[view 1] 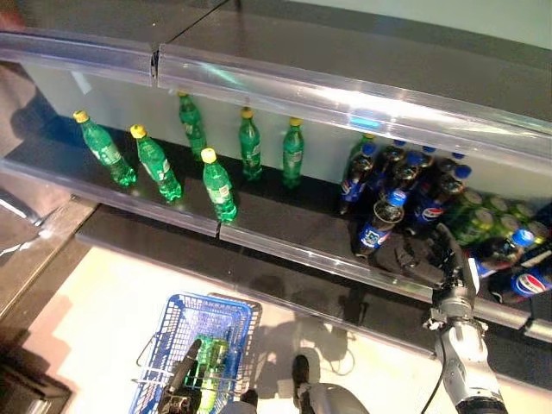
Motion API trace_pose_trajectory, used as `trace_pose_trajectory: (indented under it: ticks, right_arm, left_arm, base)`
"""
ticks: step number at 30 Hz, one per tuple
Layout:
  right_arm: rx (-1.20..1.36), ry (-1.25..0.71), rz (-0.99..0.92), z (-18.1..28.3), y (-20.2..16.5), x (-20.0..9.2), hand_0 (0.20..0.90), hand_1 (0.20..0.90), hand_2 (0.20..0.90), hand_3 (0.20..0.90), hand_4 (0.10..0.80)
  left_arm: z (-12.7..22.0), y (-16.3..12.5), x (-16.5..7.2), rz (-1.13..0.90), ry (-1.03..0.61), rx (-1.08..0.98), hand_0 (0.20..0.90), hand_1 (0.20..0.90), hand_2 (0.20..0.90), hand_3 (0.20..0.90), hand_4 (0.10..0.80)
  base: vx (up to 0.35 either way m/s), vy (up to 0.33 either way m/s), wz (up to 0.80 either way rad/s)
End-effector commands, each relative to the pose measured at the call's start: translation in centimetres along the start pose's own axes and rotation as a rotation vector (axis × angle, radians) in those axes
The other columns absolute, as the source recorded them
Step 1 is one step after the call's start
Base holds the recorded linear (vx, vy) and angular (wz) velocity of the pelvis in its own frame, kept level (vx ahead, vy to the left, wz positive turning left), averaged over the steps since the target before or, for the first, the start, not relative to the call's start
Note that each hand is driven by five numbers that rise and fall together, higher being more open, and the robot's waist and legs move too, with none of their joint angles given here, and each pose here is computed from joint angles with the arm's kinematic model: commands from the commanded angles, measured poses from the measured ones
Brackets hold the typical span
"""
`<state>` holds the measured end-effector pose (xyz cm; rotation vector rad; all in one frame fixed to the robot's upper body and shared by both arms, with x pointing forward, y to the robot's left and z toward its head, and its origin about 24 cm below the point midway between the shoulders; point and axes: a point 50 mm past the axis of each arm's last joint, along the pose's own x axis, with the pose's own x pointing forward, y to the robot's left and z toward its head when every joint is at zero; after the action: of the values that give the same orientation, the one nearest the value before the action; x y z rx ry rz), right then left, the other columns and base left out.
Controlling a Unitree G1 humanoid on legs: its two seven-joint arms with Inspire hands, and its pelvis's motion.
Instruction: Pick up the drink and place into the basket.
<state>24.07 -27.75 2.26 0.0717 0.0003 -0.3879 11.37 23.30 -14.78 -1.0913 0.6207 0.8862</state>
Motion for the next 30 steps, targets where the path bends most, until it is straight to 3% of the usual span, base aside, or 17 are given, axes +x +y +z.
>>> trace_pose_trajectory:
  ticks: [1, 20, 30]
  right_arm:
    - [-0.017, -0.292, -0.033, 5.9, -1.0, 1.8, 0.9, 0.9, 0.9, 0.9, 0.8]
    - [-0.051, -0.269, -0.01, 6.0, -0.6, 2.9, 0.9, 0.9, 0.9, 0.9, 0.8]
    - [-0.036, -0.374, 0.003, 8.5, 0.9, 4.0, 0.9, 0.9, 0.9, 0.9, 0.8]
  left_arm:
    - [4.0, -3.6, 0.1, -0.262, -0.137, 0.028, 0.3, 0.3, 0.3, 0.2, 0.1]
    - [4.6, -3.7, 0.2, -0.276, -0.142, 0.026, 0.3, 0.3, 0.3, 0.2, 0.1]
    - [5.3, -6.2, 0.3, -0.378, -0.163, -0.004, 0.3, 0.3, 0.3, 0.2, 0.1]
  base:
    - [0.016, -0.035, 0.54]
    - [0.013, 0.009, 0.07]
    - [-0.077, 0.018, -0.01]
